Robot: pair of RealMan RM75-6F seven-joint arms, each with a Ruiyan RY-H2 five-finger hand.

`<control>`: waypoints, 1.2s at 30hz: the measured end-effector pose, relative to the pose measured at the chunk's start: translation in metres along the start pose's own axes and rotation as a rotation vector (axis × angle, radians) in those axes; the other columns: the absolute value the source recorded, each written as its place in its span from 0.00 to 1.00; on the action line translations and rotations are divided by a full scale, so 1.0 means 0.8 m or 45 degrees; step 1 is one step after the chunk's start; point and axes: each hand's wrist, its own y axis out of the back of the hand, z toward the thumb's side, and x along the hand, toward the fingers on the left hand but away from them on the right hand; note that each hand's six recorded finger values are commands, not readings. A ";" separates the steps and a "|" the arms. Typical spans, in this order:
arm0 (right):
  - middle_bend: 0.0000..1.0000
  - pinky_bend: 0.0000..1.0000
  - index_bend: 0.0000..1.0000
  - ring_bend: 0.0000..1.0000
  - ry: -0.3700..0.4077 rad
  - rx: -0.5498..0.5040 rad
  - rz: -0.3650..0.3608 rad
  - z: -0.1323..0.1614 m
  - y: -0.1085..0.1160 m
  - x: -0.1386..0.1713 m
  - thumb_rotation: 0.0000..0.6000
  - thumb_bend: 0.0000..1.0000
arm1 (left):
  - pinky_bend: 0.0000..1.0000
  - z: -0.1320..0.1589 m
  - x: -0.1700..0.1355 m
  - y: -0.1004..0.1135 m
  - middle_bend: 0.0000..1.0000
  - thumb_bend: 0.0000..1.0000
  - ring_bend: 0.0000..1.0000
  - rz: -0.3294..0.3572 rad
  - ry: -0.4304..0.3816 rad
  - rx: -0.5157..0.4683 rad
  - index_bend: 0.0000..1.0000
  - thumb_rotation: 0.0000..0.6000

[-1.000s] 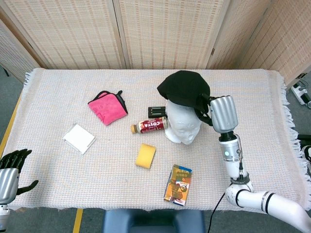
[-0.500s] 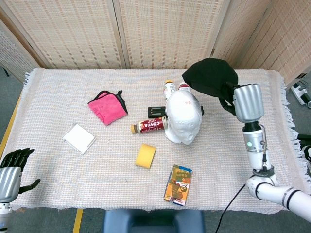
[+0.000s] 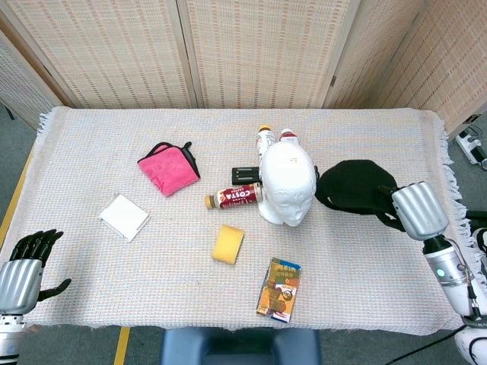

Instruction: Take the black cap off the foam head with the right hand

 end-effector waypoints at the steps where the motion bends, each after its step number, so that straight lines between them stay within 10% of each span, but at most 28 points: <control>1: 0.79 1.00 0.87 0.95 0.003 0.006 0.015 -0.001 -0.005 0.003 1.00 0.50 | 0.16 0.000 0.000 0.000 0.18 0.17 0.14 0.000 0.001 0.001 0.19 1.00; 9: 0.76 1.00 0.84 0.93 0.009 0.049 0.073 0.000 -0.045 0.004 1.00 0.49 | 0.16 0.001 -0.005 0.005 0.18 0.17 0.14 0.003 0.007 0.006 0.19 1.00; 14: 0.64 0.99 0.60 0.73 0.002 0.103 0.126 0.008 -0.104 -0.003 1.00 0.32 | 0.16 -0.001 -0.010 0.009 0.18 0.17 0.14 0.007 0.014 0.014 0.19 1.00; 16: 0.49 0.85 0.36 0.53 -0.008 0.121 0.162 0.012 -0.122 -0.002 1.00 0.16 | 0.16 -0.002 -0.011 0.010 0.18 0.17 0.14 0.007 0.021 0.016 0.19 1.00; 18: 0.27 0.45 0.08 0.24 -0.028 0.125 0.194 0.011 -0.130 -0.001 1.00 0.03 | 0.16 -0.004 -0.012 0.011 0.18 0.17 0.14 0.008 0.027 0.018 0.19 1.00; 22: 0.03 0.03 0.00 0.00 -0.079 0.107 0.264 0.009 -0.132 0.007 1.00 0.00 | 0.16 -0.004 -0.013 0.011 0.18 0.17 0.14 0.005 0.025 0.018 0.19 1.00; 31: 0.08 0.14 0.01 0.04 -0.171 0.051 0.316 0.004 -0.087 0.049 1.00 0.01 | 0.16 -0.007 -0.012 0.007 0.18 0.17 0.14 -0.006 0.034 0.017 0.19 1.00; 36: 0.29 0.34 0.30 0.22 -0.219 0.041 0.210 0.000 -0.058 0.083 1.00 0.13 | 0.16 -0.008 -0.011 0.005 0.18 0.17 0.14 -0.005 0.036 0.012 0.19 1.00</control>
